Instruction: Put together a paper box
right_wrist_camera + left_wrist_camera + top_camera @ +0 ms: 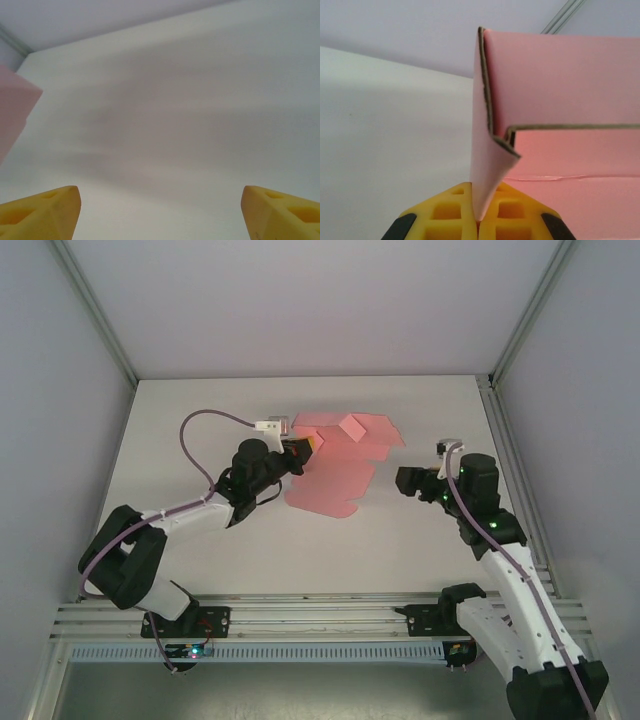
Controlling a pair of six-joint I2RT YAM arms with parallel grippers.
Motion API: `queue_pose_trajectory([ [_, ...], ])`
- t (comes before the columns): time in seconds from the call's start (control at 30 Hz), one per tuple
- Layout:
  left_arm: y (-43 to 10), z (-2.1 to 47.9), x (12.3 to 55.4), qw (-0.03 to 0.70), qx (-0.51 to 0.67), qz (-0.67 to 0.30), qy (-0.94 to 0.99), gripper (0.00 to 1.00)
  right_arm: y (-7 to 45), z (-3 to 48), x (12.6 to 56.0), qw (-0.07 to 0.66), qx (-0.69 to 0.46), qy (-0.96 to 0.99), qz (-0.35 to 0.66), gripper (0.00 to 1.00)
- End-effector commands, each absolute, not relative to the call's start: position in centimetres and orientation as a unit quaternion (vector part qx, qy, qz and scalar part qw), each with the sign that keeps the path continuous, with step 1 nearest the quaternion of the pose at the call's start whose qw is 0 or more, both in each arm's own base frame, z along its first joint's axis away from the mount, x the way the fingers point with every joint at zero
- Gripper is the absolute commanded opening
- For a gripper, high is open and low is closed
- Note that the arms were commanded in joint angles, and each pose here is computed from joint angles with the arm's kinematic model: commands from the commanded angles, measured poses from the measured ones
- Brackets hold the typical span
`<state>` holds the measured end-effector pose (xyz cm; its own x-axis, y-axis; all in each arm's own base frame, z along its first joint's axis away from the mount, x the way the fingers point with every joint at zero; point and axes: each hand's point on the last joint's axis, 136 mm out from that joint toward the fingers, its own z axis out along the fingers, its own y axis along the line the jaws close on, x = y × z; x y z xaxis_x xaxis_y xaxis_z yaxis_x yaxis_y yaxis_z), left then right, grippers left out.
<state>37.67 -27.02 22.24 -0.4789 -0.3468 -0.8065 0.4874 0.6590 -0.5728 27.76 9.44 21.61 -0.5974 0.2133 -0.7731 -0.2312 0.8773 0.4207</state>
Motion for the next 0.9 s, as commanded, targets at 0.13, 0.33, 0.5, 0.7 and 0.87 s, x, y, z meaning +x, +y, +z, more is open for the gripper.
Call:
queue_pose_trajectory([
  [0.13, -27.2, 23.7, 37.4, 0.524, 0.078, -0.412, 0.741, 0.00, 12.2, 26.6, 29.2, 0.502, -0.075, 0.804, 0.310, 0.84],
  [0.33, -27.5, 23.3, 37.5, 0.515, 0.078, -0.415, 0.746, 0.00, 13.5, 26.7, 29.5, 0.503, -0.107, 0.806, 0.293, 0.85],
  [0.5, -28.1, 23.1, 37.6, 0.508, 0.090, -0.409, 0.753, 0.00, 14.1, 26.5, 30.4, 0.512, -0.114, 0.807, 0.271, 0.86],
  [0.7, -29.1, 23.3, 36.8, 0.513, 0.119, -0.394, 0.753, 0.00, 13.9, 26.3, 31.7, 0.521, -0.084, 0.821, 0.217, 0.86],
  [0.87, -29.8, 23.9, 36.2, 0.514, 0.135, -0.402, 0.746, 0.00, 14.6, 25.4, 32.4, 0.519, -0.091, 0.829, 0.186, 0.86],
])
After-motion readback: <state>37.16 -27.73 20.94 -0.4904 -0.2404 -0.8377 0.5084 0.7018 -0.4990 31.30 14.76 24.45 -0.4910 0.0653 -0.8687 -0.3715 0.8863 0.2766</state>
